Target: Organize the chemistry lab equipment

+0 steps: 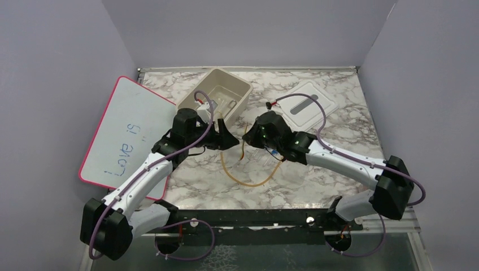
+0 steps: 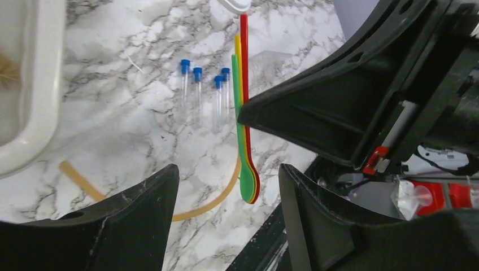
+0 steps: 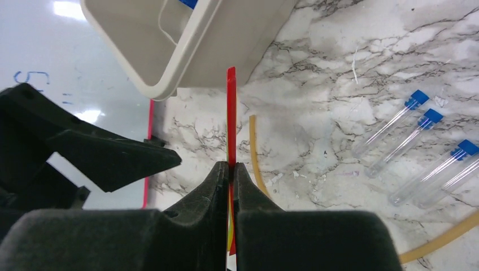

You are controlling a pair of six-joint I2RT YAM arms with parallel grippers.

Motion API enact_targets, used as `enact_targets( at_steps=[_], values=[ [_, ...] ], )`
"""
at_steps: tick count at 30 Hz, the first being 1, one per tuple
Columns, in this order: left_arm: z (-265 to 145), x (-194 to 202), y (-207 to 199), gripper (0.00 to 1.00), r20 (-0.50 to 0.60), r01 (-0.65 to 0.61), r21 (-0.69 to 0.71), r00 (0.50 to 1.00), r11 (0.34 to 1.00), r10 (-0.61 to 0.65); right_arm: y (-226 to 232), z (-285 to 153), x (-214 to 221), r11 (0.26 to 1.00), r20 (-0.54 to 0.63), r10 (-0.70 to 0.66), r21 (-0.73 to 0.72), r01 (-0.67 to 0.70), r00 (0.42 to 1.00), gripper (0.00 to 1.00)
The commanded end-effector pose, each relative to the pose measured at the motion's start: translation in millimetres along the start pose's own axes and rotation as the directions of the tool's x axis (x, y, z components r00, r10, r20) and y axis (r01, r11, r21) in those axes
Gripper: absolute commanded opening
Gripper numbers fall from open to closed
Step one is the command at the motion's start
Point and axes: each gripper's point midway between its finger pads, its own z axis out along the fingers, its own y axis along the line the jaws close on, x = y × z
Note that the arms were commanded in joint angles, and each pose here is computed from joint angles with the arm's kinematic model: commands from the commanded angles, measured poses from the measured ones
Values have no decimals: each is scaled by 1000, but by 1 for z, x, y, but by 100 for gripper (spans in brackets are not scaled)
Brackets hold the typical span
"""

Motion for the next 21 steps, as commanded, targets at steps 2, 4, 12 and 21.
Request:
enact_targets(
  at_steps=[2,4,12,21],
  values=[
    [3,-1,-36,65,-2,46,199,999,979,-47,15,-23,-33,994,128,52,-107,-38,990,9],
    [3,-1,-44,65,-4,34,234,999,972,-34,16,-29,-36,991,139,65,-128,-47,988,9],
    [15,-6,-48,48,3,50,253,999,966,-52,33,-41,-37,971,121,97,-230,-67,988,9],
    [25,-12,-57,23,41,-33,255,999,966,23,33,-46,-34,962,113,118,-259,-86,987,10]
  ],
)
